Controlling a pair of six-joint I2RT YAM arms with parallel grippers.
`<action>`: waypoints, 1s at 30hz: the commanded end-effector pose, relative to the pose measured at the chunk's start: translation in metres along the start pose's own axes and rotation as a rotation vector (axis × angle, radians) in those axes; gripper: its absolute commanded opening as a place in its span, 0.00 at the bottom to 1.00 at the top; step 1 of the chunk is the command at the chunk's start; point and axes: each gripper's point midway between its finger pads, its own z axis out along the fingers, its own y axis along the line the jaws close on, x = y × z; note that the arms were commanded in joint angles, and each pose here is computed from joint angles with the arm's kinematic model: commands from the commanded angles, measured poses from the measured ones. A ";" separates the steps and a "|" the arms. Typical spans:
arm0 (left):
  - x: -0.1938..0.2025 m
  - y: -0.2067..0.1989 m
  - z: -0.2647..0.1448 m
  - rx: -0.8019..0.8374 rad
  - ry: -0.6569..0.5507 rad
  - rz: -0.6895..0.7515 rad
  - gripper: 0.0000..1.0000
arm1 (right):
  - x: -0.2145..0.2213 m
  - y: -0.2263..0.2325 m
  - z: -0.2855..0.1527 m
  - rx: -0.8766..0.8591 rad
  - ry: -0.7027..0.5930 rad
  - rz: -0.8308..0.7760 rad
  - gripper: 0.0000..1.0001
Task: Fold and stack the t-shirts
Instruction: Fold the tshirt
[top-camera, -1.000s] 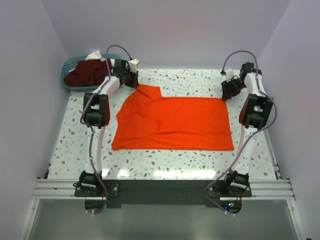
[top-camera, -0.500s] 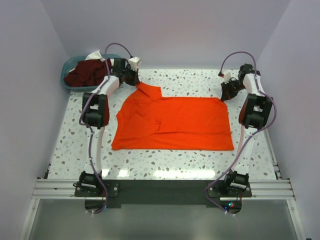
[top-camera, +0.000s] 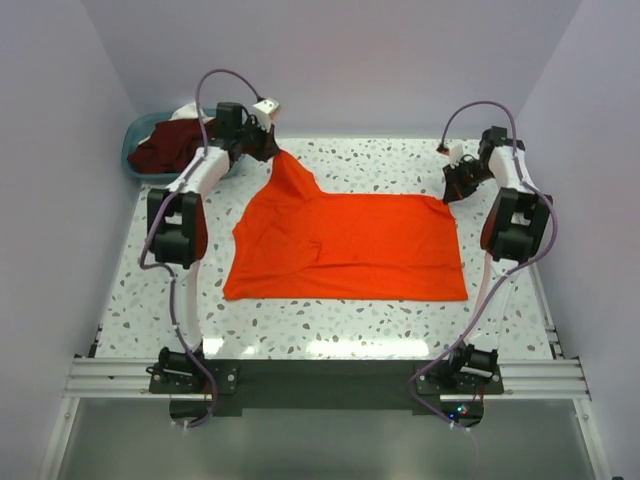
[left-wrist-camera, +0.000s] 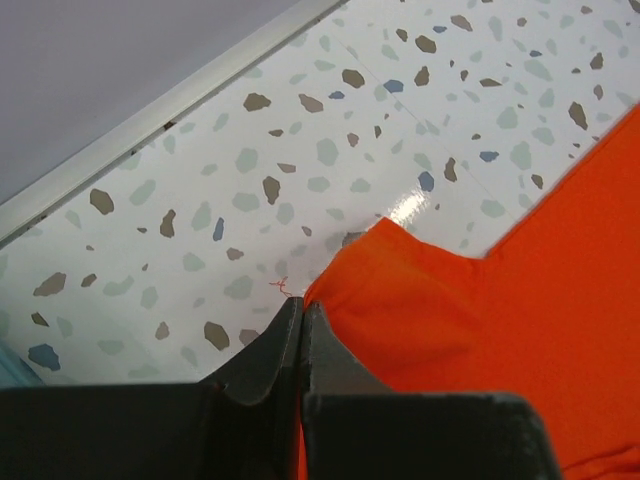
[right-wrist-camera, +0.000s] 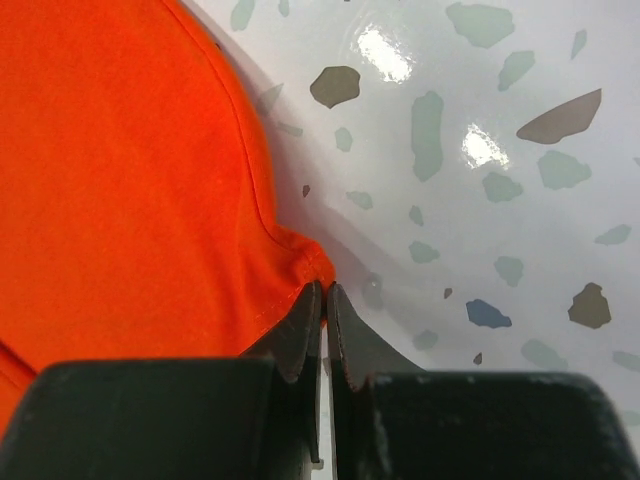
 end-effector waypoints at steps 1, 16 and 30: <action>-0.044 -0.017 -0.032 0.024 -0.097 0.111 0.00 | -0.028 0.015 -0.039 0.025 -0.078 -0.082 0.00; -0.038 -0.067 -0.112 0.042 -0.100 0.242 0.00 | -0.017 0.031 -0.063 0.040 -0.068 -0.120 0.00; -0.012 -0.109 -0.178 0.051 -0.048 0.287 0.00 | 0.002 0.058 -0.084 0.032 -0.063 -0.183 0.00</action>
